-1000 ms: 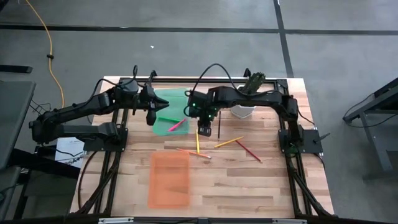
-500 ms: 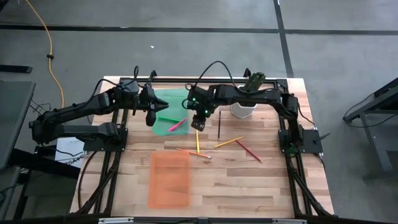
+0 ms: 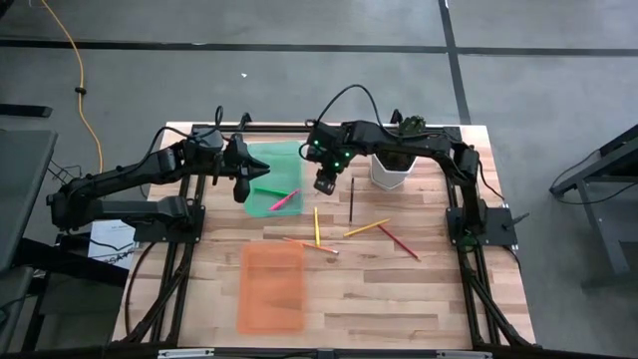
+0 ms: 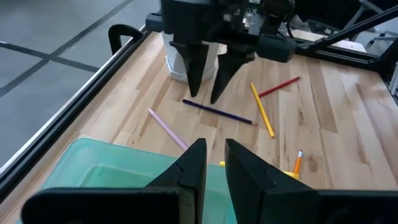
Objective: Sort pens & pencils
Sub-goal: Put the pink pen into the green bin
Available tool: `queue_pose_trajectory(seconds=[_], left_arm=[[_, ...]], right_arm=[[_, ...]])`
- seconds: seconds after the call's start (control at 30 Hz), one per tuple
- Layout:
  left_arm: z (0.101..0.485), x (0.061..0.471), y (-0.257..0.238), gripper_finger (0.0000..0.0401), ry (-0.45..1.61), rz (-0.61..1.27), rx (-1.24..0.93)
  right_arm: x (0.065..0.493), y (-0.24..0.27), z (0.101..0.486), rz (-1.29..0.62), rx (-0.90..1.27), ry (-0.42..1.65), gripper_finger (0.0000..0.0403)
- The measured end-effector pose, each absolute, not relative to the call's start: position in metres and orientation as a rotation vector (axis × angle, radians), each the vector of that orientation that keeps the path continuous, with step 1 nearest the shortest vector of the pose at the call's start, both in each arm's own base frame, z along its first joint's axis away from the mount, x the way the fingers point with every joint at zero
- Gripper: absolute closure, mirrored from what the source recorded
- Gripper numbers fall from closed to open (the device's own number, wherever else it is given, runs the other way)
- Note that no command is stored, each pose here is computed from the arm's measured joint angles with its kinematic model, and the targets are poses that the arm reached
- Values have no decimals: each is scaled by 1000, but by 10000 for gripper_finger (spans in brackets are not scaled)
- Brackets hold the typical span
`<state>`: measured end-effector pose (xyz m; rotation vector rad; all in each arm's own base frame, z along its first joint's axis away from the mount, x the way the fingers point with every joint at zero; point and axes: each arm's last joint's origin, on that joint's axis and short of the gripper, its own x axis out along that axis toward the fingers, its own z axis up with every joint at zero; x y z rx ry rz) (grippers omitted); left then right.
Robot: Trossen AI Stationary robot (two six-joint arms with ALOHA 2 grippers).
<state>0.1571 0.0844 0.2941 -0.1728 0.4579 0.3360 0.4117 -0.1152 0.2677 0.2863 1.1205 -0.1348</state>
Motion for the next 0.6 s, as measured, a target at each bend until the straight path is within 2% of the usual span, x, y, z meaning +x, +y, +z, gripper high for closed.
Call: queue_pose_trajectory(seconds=[0.23,0.6], left_arm=[[294,157,85,355,458,353,-173],[294,157,85,355,450,387,-224]], right_arm=[[404,-114,263,-107,103,1242,272],[403,-123,258,40,-116,1258,272]])
